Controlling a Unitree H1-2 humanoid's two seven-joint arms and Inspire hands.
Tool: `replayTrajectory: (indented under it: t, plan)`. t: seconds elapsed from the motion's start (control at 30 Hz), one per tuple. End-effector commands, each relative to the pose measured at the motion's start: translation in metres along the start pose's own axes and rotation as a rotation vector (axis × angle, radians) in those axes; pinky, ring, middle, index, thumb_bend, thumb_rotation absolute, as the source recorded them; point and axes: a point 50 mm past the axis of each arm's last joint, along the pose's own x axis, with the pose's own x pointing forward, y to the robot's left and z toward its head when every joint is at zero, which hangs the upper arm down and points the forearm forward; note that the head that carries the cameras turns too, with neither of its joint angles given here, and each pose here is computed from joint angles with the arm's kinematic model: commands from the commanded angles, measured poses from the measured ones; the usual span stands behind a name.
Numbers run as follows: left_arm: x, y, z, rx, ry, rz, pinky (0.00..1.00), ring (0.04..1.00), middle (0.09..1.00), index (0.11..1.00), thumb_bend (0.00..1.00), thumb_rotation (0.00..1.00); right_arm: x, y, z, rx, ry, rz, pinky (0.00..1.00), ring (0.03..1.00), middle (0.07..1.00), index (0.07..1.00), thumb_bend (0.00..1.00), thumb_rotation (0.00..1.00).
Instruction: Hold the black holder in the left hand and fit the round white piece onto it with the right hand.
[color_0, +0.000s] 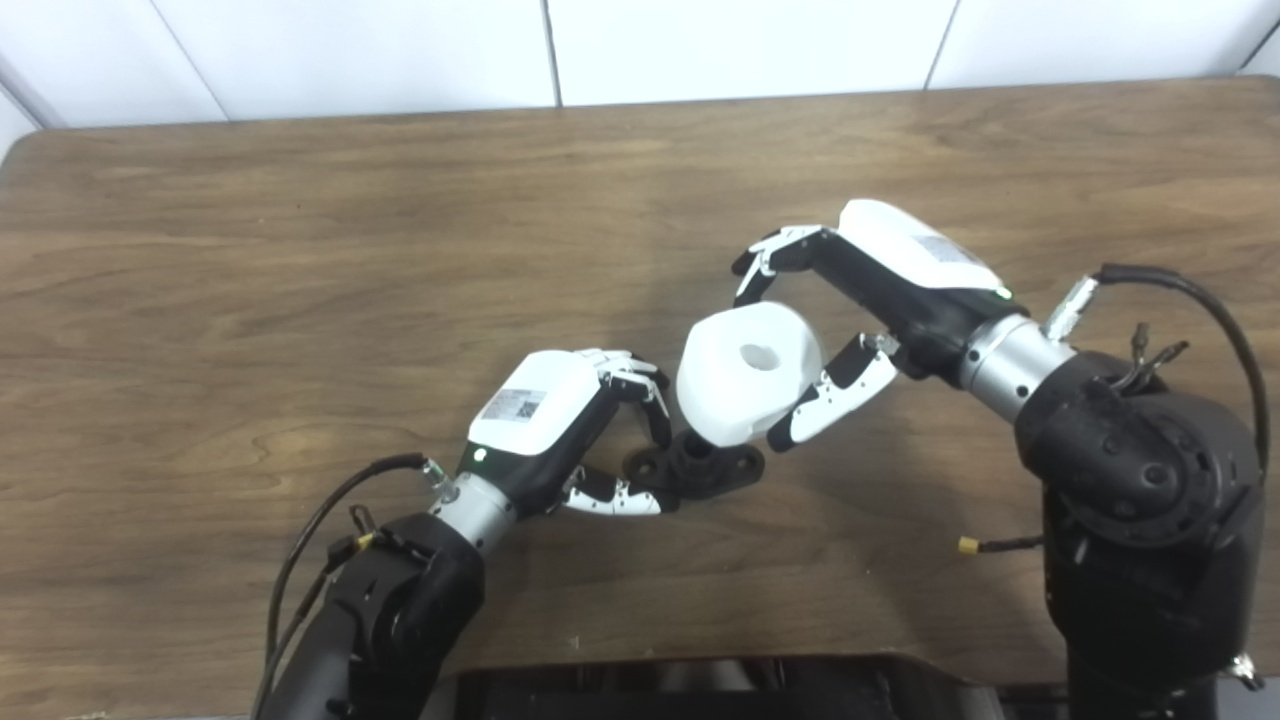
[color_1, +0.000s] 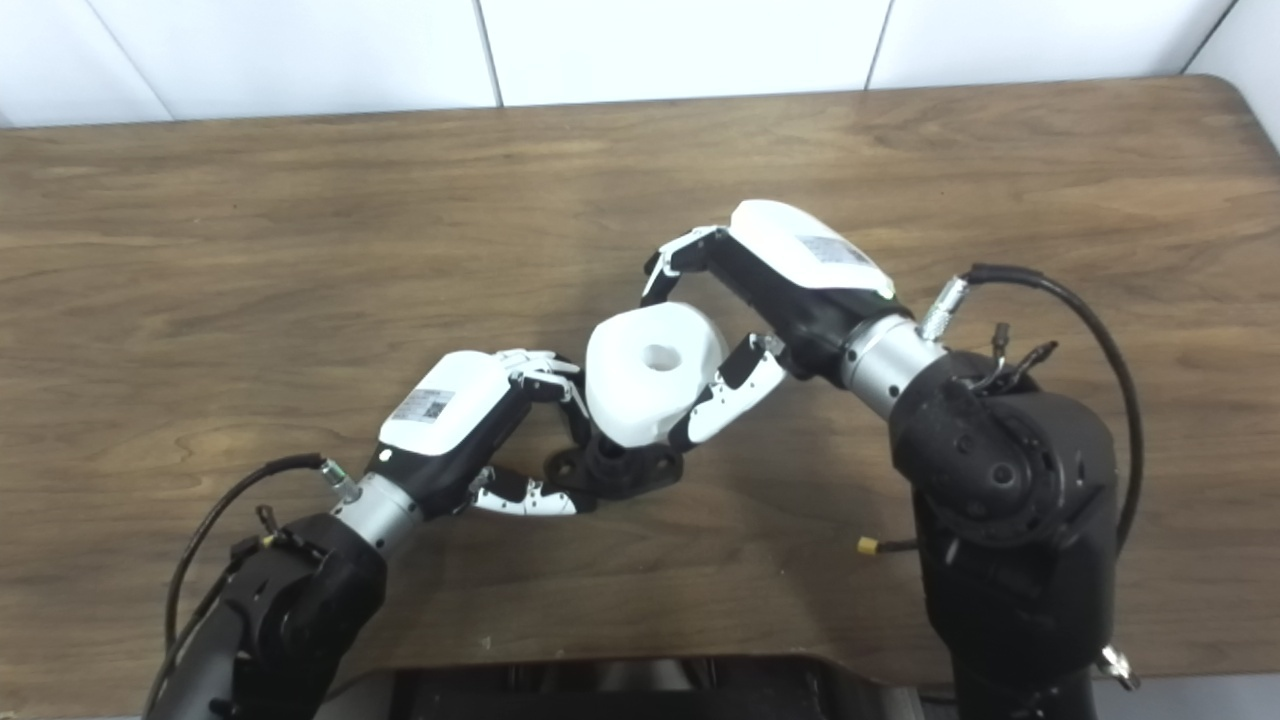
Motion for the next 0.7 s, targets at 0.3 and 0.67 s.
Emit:
replayTrajectory:
  t: [0.3, 0.67]
  plan:
    - [-0.013, -0.020, -0.024, 0.008, 0.144, -0.120, 0.86, 0.859, 0.792, 0.488, 0.52, 0.05, 0.002, 0.001, 0.005, -0.010, -0.020, -0.017, 0.91, 0.910, 0.807, 0.483, 0.52, 0.13]
    - [-0.011, -0.019, -0.021, 0.006, 0.140, -0.108, 0.85, 0.858, 0.786, 0.488, 0.52, 0.05, 0.006, 0.010, 0.005, -0.011, -0.025, 0.017, 0.90, 0.917, 0.818, 0.483, 0.52, 0.13]
